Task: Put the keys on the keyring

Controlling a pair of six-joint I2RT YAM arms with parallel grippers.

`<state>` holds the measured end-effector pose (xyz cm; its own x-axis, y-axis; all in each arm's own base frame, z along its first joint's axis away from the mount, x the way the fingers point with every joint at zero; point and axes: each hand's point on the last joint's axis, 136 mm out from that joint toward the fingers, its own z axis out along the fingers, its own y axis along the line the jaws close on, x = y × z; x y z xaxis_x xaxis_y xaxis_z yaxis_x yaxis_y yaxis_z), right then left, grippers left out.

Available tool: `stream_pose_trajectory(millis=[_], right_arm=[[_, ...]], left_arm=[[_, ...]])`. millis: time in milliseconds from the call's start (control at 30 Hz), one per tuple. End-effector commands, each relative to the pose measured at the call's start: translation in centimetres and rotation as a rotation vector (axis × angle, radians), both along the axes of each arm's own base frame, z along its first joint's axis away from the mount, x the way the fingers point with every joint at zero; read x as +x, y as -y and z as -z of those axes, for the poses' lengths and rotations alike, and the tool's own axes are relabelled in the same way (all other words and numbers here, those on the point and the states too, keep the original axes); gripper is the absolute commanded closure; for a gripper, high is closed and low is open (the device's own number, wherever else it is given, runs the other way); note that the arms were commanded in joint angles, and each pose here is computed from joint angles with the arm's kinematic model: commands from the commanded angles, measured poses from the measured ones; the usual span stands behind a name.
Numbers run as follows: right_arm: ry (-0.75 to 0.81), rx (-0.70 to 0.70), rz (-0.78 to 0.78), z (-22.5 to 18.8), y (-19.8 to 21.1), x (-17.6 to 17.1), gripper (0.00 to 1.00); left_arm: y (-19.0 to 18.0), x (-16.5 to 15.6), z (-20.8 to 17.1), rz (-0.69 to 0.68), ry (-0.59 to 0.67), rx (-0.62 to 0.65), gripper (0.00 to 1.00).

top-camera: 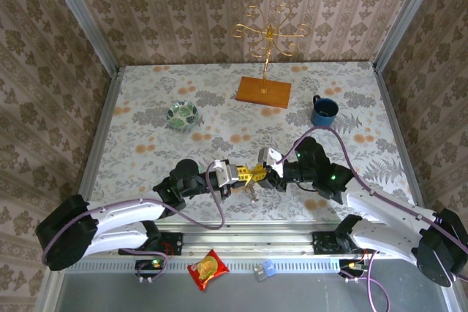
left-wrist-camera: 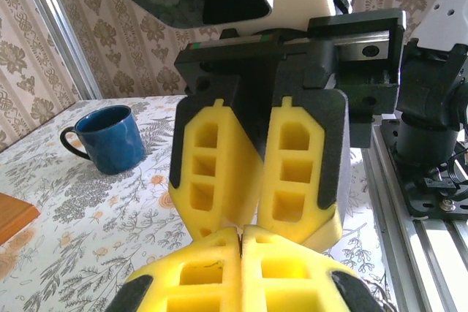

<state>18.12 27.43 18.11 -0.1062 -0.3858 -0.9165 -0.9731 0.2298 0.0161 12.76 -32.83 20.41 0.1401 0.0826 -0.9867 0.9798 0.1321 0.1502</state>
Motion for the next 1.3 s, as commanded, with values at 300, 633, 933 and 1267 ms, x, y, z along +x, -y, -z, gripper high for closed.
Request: stream_pose_trajectory(millis=[300,633,933,1267], right_arm=[[0.032,0.022,-0.090,-1.1,-0.6,-0.9,1.00],[0.034,-0.100,-0.144,-0.3,-0.3,-1.0,1.00],[0.047,-0.217,-0.192,0.2,-0.4,-1.2,1.00],[0.095,-0.264,-0.222,-0.4,-1.3,-1.1,1.00]], left_arm=[[-0.4,0.3,-0.1,-0.035,0.009,-0.013,0.84],[-1.2,0.4,1.2,-0.056,0.025,0.126,0.77],[-0.9,0.4,1.5,-0.038,0.038,0.189,0.79],[-0.6,0.5,1.1,-0.022,0.066,0.214,0.95]])
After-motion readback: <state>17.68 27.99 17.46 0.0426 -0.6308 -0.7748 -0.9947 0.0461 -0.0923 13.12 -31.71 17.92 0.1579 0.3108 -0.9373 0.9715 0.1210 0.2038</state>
